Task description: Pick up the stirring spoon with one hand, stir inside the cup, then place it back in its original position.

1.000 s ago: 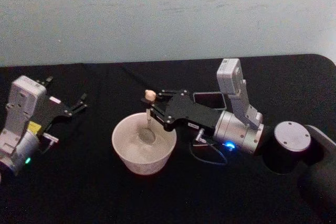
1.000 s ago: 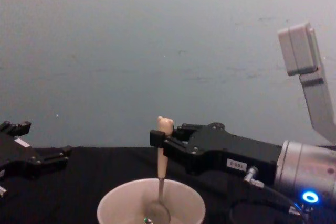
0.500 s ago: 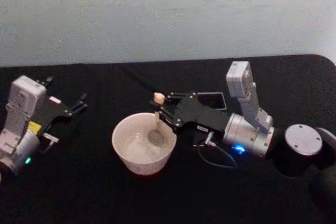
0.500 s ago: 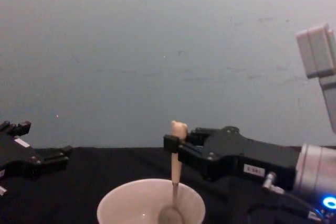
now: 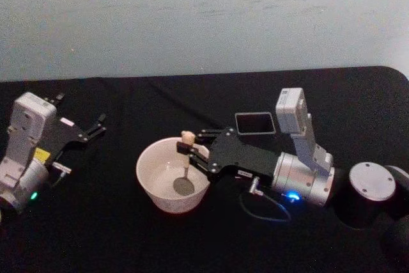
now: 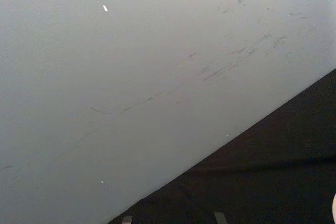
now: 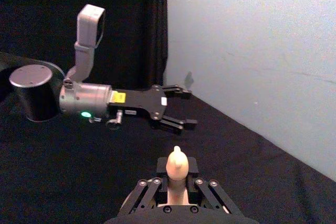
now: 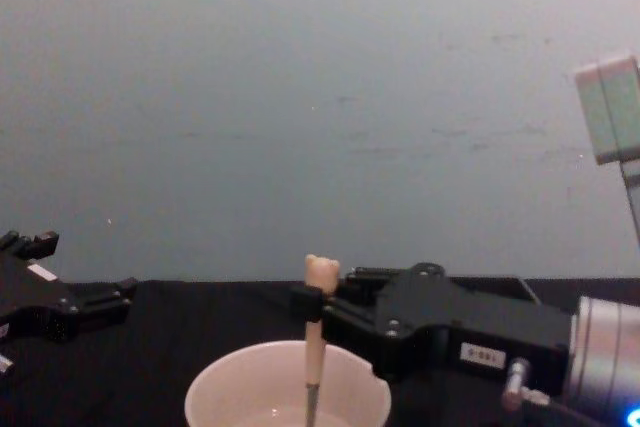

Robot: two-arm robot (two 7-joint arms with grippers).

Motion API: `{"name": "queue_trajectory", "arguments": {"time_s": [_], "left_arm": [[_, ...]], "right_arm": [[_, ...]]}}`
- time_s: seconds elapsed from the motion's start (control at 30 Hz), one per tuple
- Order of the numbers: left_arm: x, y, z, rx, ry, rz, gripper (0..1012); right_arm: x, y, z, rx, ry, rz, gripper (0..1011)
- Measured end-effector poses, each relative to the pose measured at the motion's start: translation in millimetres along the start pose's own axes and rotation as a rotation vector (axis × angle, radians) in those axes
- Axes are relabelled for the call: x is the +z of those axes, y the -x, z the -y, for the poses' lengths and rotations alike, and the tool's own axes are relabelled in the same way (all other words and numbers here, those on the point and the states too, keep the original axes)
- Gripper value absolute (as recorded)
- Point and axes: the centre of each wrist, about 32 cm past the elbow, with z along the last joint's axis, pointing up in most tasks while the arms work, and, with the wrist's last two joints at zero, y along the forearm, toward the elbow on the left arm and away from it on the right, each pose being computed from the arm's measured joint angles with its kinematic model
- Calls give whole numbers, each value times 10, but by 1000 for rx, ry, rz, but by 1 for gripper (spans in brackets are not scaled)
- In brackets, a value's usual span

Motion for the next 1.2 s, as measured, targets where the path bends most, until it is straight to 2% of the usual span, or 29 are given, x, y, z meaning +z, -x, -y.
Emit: {"name": "queue_trajectory", "arguments": {"time_s": [0.13, 0.3, 0.6, 0.9, 1.2], "left_arm": [[0, 0, 0, 0, 0, 0, 1001], [0, 0, 0, 0, 0, 0, 1001], [0, 0, 0, 0, 0, 0, 1001], [0, 0, 0, 0, 0, 0, 1001], [0, 0, 0, 0, 0, 0, 1001]], "right_arm": [[-3, 38, -70, 23, -8, -11, 188], [-14, 31, -152, 32, -12, -19, 188], [-13, -90, -321, -5, -30, -9, 188], [-15, -169, -314, -37, -24, 1, 188], [-16, -179, -295, -44, -23, 3, 188]]}}
